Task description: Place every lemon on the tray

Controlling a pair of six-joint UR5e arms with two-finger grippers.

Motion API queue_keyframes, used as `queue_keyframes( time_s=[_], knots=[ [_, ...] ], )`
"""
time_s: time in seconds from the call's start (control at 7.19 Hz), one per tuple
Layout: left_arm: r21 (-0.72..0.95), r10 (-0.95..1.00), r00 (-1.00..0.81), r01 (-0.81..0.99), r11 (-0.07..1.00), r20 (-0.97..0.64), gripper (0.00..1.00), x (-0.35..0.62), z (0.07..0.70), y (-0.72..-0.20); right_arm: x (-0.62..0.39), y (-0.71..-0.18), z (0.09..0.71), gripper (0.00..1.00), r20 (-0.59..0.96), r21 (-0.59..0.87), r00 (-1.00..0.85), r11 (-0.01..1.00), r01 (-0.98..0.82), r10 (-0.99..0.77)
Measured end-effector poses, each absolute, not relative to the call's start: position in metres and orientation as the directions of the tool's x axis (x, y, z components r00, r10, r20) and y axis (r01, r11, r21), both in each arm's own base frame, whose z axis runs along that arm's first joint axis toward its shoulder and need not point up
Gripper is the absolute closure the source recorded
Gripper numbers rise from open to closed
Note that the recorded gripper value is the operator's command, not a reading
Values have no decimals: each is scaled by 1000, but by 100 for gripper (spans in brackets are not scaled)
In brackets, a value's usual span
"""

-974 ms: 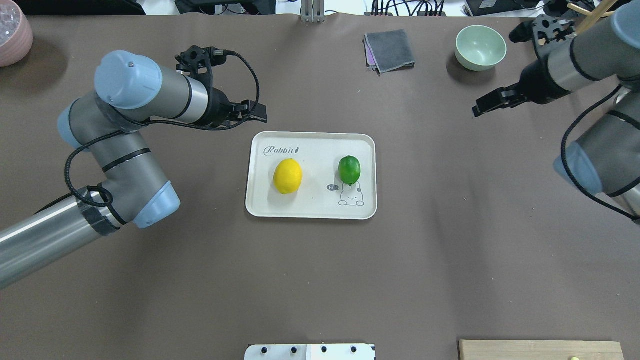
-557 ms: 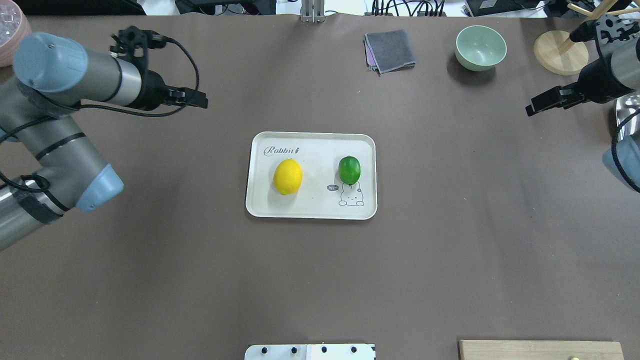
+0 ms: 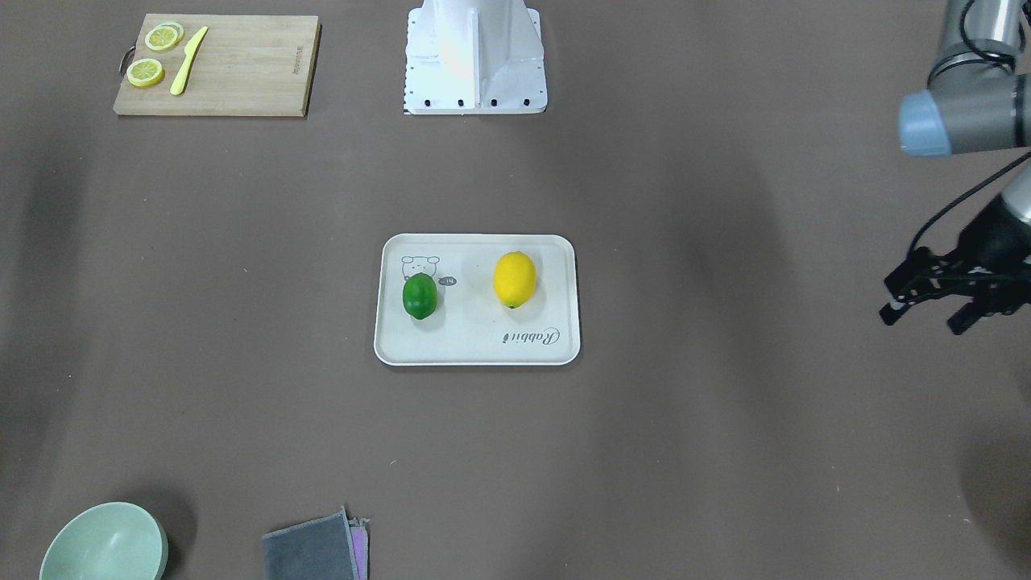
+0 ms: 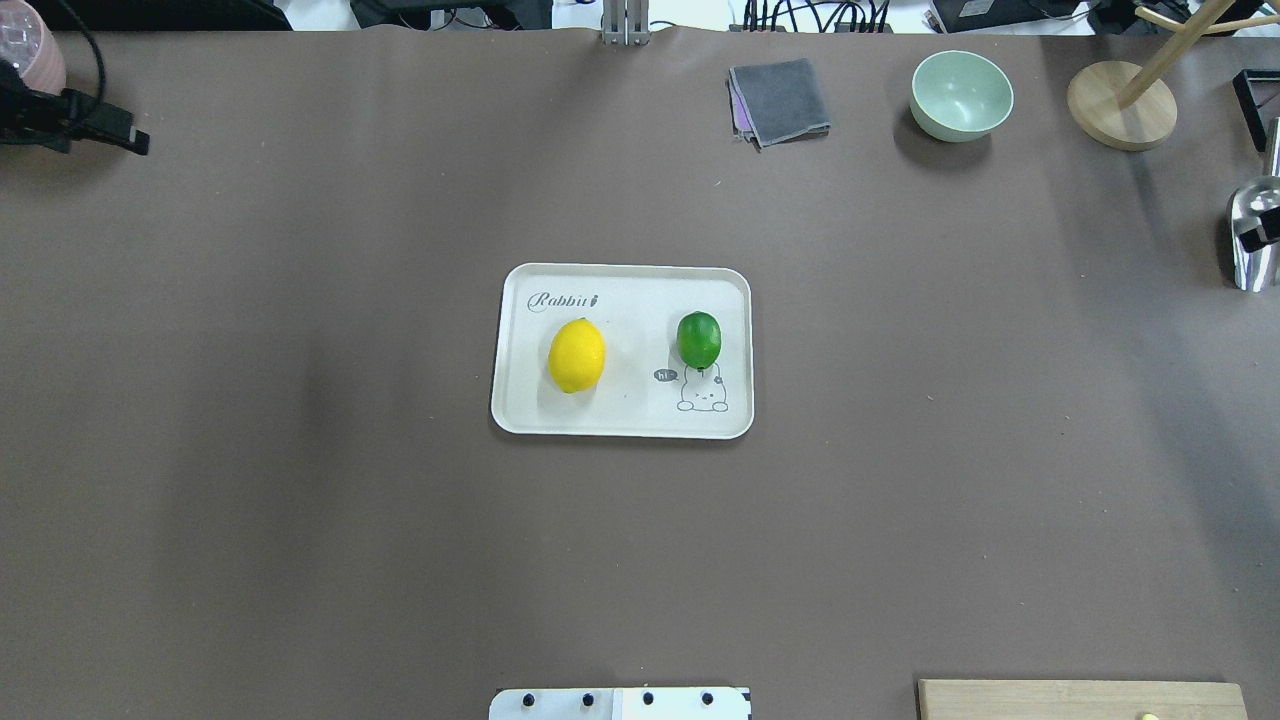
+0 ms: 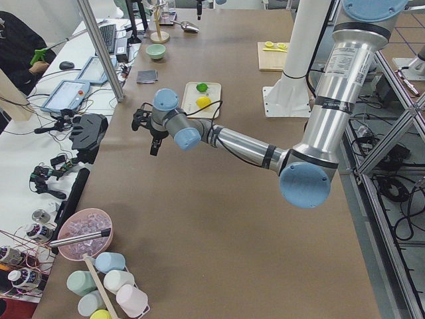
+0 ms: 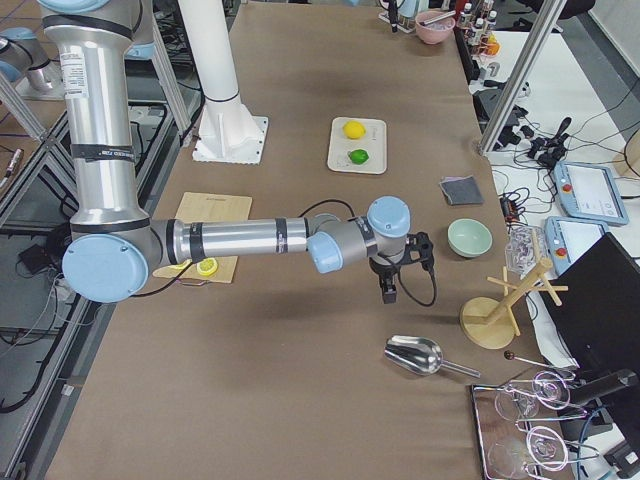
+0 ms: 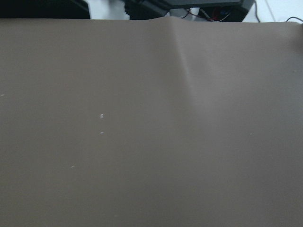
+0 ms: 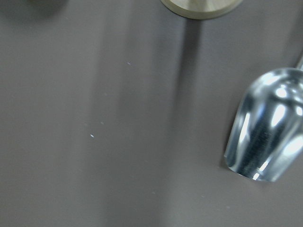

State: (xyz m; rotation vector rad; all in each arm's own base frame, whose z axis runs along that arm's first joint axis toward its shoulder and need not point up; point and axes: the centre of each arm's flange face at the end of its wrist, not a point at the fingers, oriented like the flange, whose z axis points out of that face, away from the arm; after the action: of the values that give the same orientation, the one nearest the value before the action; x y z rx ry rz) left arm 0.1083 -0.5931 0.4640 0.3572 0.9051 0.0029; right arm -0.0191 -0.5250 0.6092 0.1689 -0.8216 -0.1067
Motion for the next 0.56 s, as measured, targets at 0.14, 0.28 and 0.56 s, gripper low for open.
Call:
queue_keyframes(
  time_s=[0.14, 0.28, 0.56],
  knots=[
    [325, 182, 656, 102, 940, -732, 2, 60, 497, -588, 12, -513, 633, 0, 706, 182, 686, 981, 61, -173],
    [320, 182, 684, 79, 944, -706, 2, 22, 519, -584, 35, -504, 646, 0, 707, 146, 691, 987, 65, -150],
    [267, 159, 718, 39, 963, -678, 2, -31, 561, -566, 60, -494, 658, 0, 716, 67, 693, 996, 56, -87]
  ],
)
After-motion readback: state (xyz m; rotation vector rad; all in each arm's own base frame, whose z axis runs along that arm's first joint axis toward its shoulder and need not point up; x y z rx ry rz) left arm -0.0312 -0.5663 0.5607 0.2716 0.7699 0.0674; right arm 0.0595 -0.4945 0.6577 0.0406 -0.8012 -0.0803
